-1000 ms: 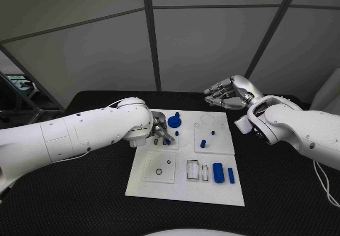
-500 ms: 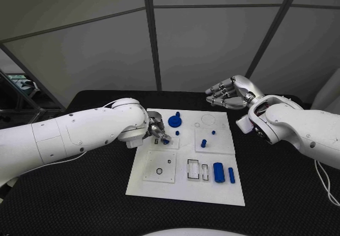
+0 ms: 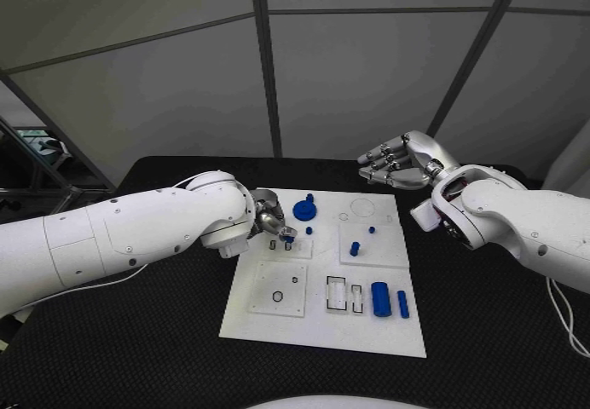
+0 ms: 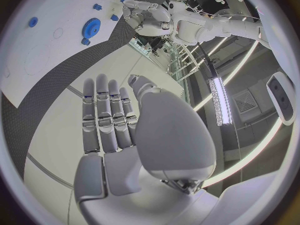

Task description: Assemble the parts on the task board

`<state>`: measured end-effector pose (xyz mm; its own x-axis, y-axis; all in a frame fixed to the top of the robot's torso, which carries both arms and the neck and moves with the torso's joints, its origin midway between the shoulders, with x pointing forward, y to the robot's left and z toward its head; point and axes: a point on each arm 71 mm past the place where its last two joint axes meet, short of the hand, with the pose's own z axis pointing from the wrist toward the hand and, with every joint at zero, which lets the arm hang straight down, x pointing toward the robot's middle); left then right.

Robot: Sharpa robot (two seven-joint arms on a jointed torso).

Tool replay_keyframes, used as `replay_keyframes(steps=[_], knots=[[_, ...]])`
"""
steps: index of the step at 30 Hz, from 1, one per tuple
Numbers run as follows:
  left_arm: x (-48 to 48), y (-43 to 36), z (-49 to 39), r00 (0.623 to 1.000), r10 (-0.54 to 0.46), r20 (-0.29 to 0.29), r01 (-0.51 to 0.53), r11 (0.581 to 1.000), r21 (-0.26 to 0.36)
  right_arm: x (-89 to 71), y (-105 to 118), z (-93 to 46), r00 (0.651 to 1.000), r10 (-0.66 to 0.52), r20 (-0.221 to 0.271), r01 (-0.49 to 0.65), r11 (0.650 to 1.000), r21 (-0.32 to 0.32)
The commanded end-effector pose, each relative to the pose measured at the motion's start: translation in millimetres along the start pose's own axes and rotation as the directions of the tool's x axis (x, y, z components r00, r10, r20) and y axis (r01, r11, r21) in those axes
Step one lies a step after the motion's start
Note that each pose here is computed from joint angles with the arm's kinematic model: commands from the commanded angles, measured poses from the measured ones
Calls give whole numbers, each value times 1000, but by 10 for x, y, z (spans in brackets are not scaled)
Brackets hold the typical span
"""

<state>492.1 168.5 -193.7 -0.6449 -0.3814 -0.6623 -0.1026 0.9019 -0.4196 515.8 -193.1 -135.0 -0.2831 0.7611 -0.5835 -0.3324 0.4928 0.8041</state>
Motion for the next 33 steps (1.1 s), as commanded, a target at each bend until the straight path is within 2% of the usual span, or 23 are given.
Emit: replay_keyframes(steps=[1, 17, 33], knots=[[-18, -14, -2, 999, 13, 40, -14, 1000, 6, 1, 9, 8, 1000, 8, -8, -8, 1000, 0], [55, -22, 63, 993, 103, 56, -102, 995, -24, 4, 8, 12, 1000, 9, -10, -9, 1000, 0], [95, -5, 73, 989, 144, 23, -143, 989, -45, 10, 6, 19, 1000, 11, -12, -11, 1000, 1]])
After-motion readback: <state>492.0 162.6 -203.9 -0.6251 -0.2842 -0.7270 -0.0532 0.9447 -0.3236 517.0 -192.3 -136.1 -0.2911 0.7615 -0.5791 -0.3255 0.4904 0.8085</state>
